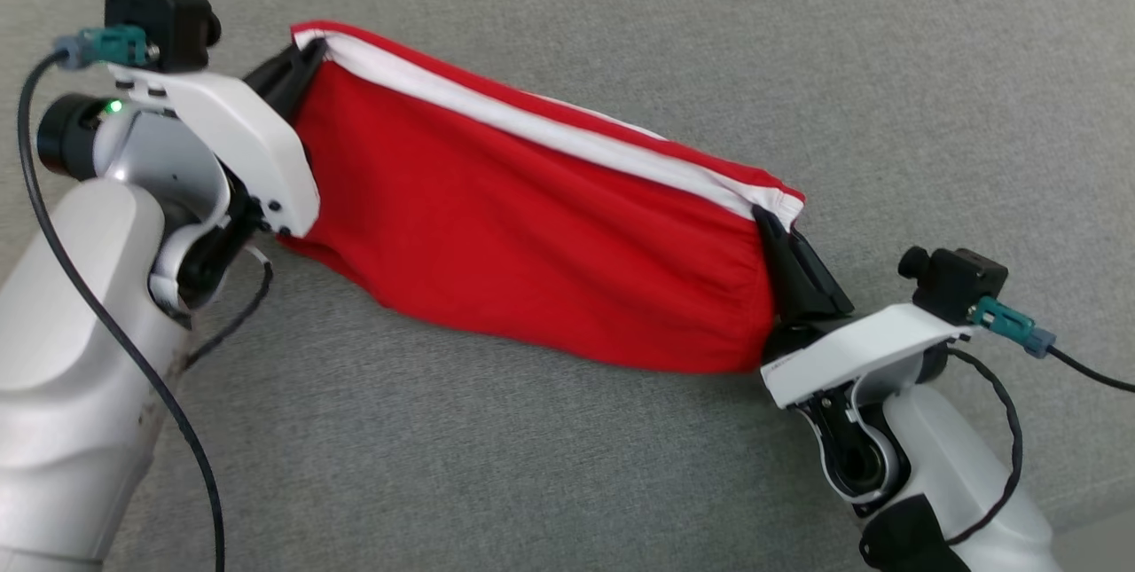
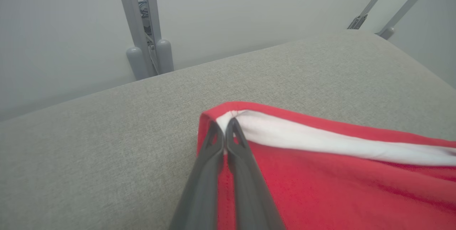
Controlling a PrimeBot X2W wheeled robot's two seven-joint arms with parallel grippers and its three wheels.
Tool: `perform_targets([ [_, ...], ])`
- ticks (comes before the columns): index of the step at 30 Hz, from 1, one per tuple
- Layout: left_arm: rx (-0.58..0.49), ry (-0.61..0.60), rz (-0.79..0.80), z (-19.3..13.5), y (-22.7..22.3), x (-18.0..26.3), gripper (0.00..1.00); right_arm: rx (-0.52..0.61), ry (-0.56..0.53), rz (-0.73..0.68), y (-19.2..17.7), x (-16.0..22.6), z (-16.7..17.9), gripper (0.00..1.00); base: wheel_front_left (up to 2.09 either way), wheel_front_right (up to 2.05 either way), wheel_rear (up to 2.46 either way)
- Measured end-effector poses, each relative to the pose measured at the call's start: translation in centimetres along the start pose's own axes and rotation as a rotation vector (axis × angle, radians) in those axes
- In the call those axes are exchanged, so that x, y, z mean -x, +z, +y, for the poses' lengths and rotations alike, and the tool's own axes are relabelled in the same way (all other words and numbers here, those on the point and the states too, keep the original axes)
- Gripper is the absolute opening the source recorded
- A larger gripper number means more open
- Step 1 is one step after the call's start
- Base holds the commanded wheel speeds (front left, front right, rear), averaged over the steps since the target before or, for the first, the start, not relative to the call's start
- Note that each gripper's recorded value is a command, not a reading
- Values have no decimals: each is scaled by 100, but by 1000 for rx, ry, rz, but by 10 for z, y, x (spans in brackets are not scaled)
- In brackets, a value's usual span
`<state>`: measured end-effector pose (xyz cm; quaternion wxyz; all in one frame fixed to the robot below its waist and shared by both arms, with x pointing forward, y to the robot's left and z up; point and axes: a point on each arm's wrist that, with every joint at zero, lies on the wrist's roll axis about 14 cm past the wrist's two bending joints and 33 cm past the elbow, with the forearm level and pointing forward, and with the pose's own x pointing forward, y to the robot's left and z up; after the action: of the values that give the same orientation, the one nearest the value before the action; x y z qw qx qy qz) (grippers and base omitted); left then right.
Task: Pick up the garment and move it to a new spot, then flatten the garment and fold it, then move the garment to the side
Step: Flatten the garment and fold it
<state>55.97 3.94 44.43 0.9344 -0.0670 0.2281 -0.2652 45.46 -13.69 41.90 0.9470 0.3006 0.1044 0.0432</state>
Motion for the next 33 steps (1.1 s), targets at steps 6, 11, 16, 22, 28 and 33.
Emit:
perform_targets([
  [6,14,-9,88,5,-19,-40,0,0,-19,8,-2,-10,-10,0,0,0,0],
  [11,46,-3,133,6,-35,-51,33,2,-12,20,-5,-12,-9,79,0,0,0],
  [16,57,15,95,11,-31,-48,100,53,3,3,1,-12,-5,100,0,0,0],
  [22,64,33,-5,13,-24,-33,100,98,-7,-18,4,0,-8,100,0,0,0],
  [28,66,103,-142,23,-20,3,100,191,-34,-40,9,17,-16,100,0,0,0],
  [33,72,173,-264,32,-11,45,100,264,-45,-114,34,26,-17,100,0,0,0],
])
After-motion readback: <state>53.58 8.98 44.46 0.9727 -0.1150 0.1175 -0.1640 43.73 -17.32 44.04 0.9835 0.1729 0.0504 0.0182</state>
